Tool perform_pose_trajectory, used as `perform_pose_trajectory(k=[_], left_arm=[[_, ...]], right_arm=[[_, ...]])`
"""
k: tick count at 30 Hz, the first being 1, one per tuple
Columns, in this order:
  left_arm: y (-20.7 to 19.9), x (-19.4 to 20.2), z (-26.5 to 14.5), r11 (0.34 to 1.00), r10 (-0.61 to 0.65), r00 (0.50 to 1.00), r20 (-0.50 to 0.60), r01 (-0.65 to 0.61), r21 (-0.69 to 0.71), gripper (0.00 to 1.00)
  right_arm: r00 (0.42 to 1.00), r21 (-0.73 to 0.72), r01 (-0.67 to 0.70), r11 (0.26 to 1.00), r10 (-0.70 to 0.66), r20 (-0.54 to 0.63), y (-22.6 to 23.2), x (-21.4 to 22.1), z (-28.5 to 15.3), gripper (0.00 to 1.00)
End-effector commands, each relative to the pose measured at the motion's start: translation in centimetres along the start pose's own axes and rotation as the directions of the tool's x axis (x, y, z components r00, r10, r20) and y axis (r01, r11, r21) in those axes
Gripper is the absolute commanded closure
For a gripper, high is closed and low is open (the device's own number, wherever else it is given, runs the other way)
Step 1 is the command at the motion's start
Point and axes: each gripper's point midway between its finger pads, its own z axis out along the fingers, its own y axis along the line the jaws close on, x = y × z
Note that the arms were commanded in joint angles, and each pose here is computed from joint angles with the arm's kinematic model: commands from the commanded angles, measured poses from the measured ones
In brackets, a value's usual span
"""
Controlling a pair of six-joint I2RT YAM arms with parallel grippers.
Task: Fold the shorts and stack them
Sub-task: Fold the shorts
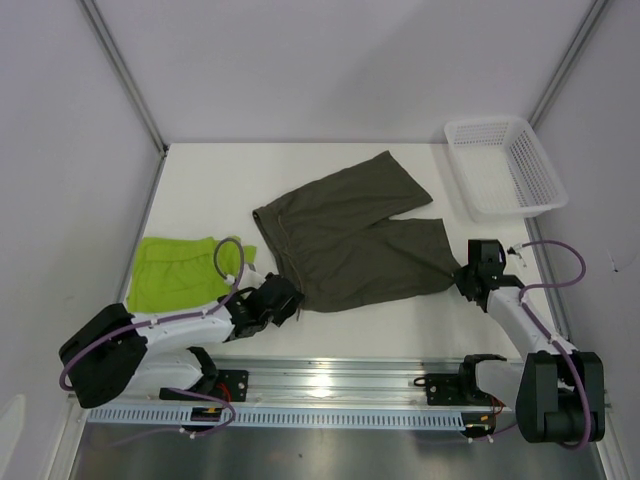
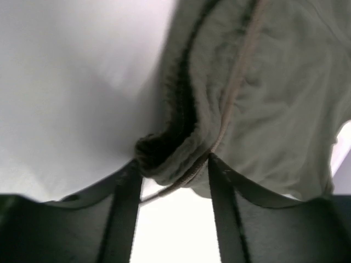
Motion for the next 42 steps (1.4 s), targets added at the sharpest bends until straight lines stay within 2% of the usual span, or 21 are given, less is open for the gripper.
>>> perform_pose_trajectory(k=[1,3,6,7,8,10,21,25,28,34,37,42], left_arm=[[3.6,-0.3,0.7,0.997,-0.004,0.999,0.05,0.008,-0.081,0.54],[4.2,-0.6,0.9,0.996,-0.005,0.998,0.067,0.011,-0.092,0.6],[4.0,-1.1,0.9,0.995,0.016,0.995,0.099,-0.006,-0.097,0.77],[4.2,-1.2,0.9,0.995,0.019,0.995,0.102,-0.009,-0.102,0.79],[4.3,-1.3,0.7,0.995,0.031,0.994,0.102,-0.02,-0.102,0.9],[4.1,-1.2,0.5,0.995,0.038,0.995,0.09,-0.029,-0.093,1.0],[4.1,3.1,-3.2,0.99,0.139,0.979,-0.147,-0.142,-0.015,1.0],[3.6,3.6,-5.2,0.983,0.18,0.965,-0.189,-0.18,0.016,1.0],[3.6,2.4,-6.6,0.983,0.183,0.969,-0.168,-0.183,0.014,1.0],[0.0,-0.4,-10.0,0.989,0.125,0.987,-0.1,-0.116,0.095,1.0],[-2.7,-2.3,-12.1,0.986,0.101,0.993,-0.053,-0.093,0.139,1.0],[-4.3,-4.9,-13.0,0.991,0.099,0.995,0.022,-0.1,0.089,1.0]], right_arm=[[0.999,0.013,-0.005,1.0,0.004,0.037,-0.4,-0.7,-0.5,1.0],[0.999,0.011,-0.005,1.0,0.005,0.036,-0.5,-0.7,-0.7,1.0],[1.0,0.019,0.0,1.0,0.0,0.027,-0.8,-0.4,-0.8,1.0],[1.0,0.021,0.002,1.0,-0.002,0.023,-0.9,-0.3,-0.8,1.0],[1.0,0.024,0.003,1.0,-0.004,0.019,-1.0,-0.3,-1.0,1.0],[1.0,0.025,0.006,1.0,-0.007,0.018,-1.1,-0.4,-1.4,1.0],[0.998,0.038,0.057,0.998,-0.057,0.018,-2.6,-0.9,-5.1,1.0],[0.997,0.04,0.064,0.997,-0.066,0.05,-2.9,-2.0,-7.2,1.0],[0.994,0.014,0.059,0.998,-0.06,0.096,-2.3,-3.4,-9.1,1.0],[0.983,-0.061,0.058,0.996,-0.046,0.176,1.0,-6.9,-12.8,1.0],[0.984,-0.085,0.065,0.994,-0.05,0.173,2.5,-7.6,-13.3,1.0],[0.985,-0.144,0.076,0.987,-0.052,0.165,5.4,-8.4,-13.8,1.0]])
